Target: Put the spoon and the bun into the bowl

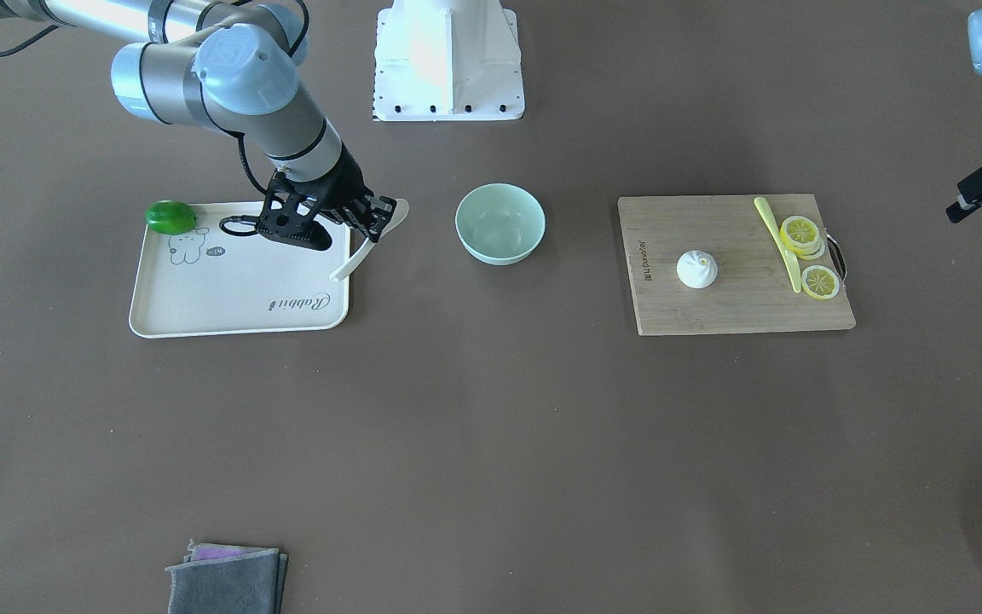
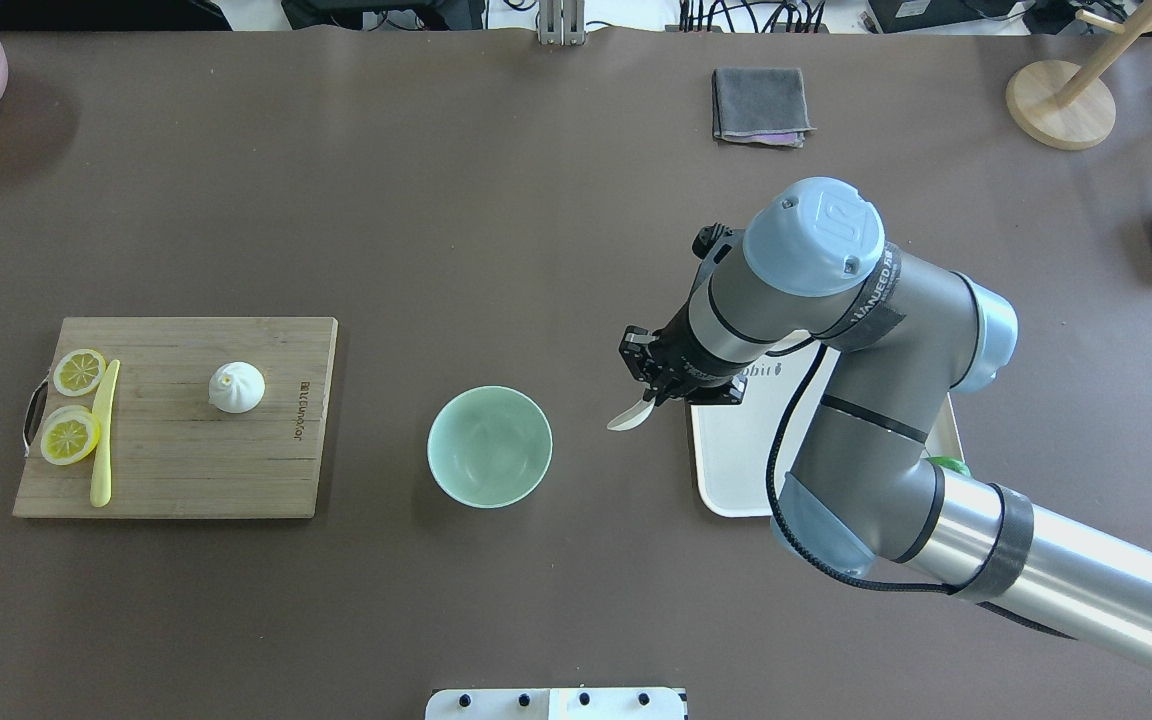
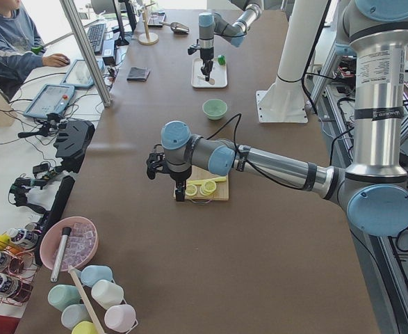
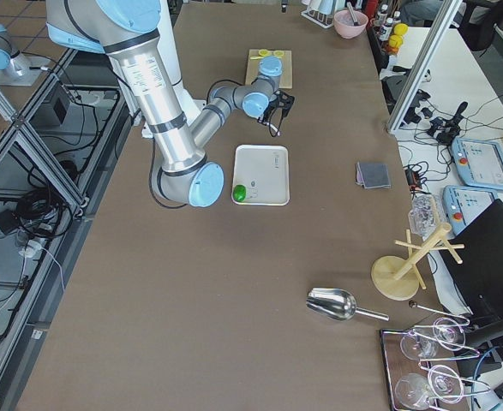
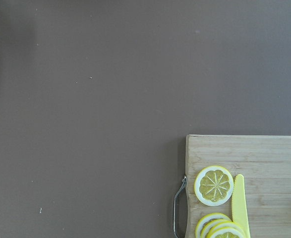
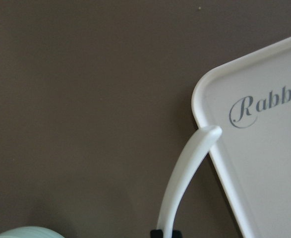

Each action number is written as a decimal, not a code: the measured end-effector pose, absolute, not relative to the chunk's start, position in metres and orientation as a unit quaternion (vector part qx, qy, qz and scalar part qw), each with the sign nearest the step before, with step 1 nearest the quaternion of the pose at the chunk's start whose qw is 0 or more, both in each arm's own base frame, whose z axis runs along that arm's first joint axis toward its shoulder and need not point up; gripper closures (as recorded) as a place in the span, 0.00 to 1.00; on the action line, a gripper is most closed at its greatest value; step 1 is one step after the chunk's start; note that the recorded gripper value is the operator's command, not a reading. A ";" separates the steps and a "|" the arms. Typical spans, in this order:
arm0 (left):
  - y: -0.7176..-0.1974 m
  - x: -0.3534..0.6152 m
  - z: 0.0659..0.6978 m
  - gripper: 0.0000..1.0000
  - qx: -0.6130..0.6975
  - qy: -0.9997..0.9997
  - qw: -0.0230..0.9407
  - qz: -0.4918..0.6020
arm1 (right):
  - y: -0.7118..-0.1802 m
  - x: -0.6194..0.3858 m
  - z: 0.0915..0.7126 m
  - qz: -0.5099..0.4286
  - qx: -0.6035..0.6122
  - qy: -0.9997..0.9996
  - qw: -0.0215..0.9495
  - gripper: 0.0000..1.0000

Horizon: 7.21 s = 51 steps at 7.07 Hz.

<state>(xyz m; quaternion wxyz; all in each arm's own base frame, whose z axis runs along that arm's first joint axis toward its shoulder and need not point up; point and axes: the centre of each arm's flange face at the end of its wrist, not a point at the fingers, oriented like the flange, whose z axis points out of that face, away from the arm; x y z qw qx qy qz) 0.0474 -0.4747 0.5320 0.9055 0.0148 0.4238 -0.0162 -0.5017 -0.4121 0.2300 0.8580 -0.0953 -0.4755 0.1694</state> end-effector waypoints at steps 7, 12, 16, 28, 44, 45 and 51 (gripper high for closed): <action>-0.484 0.114 0.497 0.02 -0.019 0.433 0.901 -0.024 | -0.380 -0.598 0.141 0.264 -0.048 -0.467 0.843 0.00; -0.477 0.299 0.409 0.08 -0.060 0.419 0.905 -0.024 | -0.405 -0.533 0.162 0.228 -0.062 -0.477 0.846 0.00; -0.467 0.358 0.412 0.23 -0.063 0.395 0.916 -0.002 | -0.433 -0.481 0.199 0.204 -0.062 -0.472 0.855 0.00; -0.406 0.461 0.254 1.00 -0.144 0.460 0.871 -0.094 | -0.436 -0.429 0.253 0.187 -0.044 -0.454 0.870 0.00; -0.617 0.030 0.560 0.02 -0.010 0.375 0.921 0.105 | -0.596 -0.038 0.648 -0.042 -0.009 -0.350 0.936 0.00; -0.616 -0.015 0.595 0.02 -0.015 0.375 0.922 0.096 | -0.586 -0.001 0.685 -0.045 -0.016 -0.346 0.937 0.00; -0.571 -0.089 0.695 0.02 -0.059 0.335 0.938 0.066 | -0.583 0.067 0.727 -0.046 -0.079 -0.352 0.931 0.00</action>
